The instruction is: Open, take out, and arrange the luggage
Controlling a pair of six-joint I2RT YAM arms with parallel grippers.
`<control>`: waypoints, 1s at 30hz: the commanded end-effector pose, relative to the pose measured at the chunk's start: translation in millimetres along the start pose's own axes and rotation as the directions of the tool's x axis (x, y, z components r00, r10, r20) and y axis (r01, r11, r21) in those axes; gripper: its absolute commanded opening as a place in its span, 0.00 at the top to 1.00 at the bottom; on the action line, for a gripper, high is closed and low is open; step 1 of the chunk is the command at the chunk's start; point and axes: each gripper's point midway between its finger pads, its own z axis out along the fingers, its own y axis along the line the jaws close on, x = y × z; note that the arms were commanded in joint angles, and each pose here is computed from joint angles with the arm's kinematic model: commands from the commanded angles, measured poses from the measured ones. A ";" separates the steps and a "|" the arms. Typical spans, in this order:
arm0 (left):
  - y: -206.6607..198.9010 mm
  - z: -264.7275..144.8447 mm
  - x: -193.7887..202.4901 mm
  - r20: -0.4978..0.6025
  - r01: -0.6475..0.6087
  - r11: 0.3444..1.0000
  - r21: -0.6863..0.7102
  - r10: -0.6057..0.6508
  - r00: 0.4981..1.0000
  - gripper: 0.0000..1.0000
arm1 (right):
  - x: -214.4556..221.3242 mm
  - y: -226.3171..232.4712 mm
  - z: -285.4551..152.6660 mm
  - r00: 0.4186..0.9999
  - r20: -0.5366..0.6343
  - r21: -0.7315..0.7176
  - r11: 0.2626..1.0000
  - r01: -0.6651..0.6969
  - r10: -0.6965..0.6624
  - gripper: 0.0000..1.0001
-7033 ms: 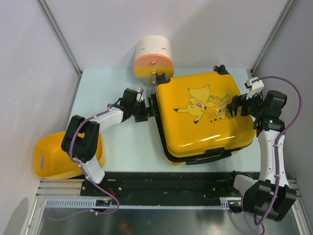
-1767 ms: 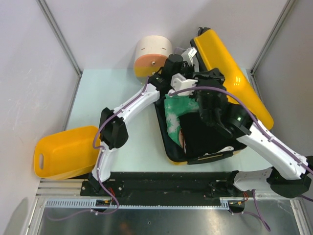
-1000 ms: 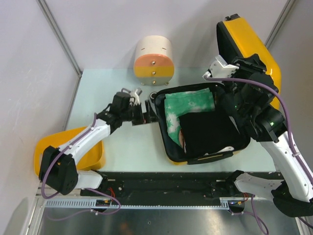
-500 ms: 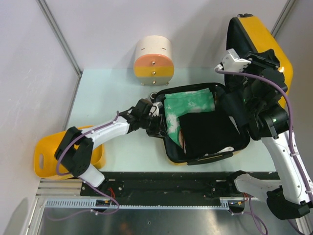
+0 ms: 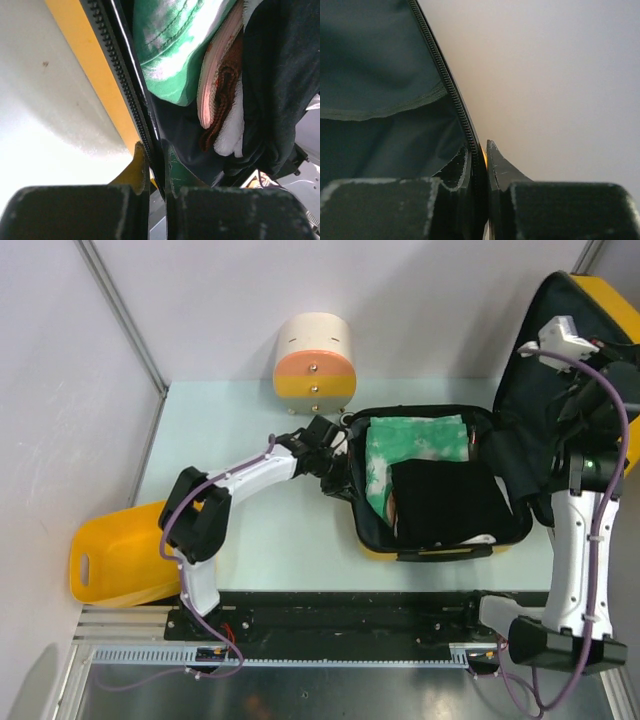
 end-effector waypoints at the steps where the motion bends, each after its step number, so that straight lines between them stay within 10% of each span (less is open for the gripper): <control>1: -88.5 17.3 -70.2 0.283 -0.293 0.933 0.208 0.229 0.931 1.00 | -7.1 -36.8 26.2 0.971 0.140 0.143 0.966 -0.214 0.195 1.00; 30: -40.0 -50.4 -262.3 0.718 -0.228 0.972 0.061 0.115 0.686 1.00 | -90.6 -16.6 150.4 0.819 0.438 0.242 0.829 -0.504 0.370 1.00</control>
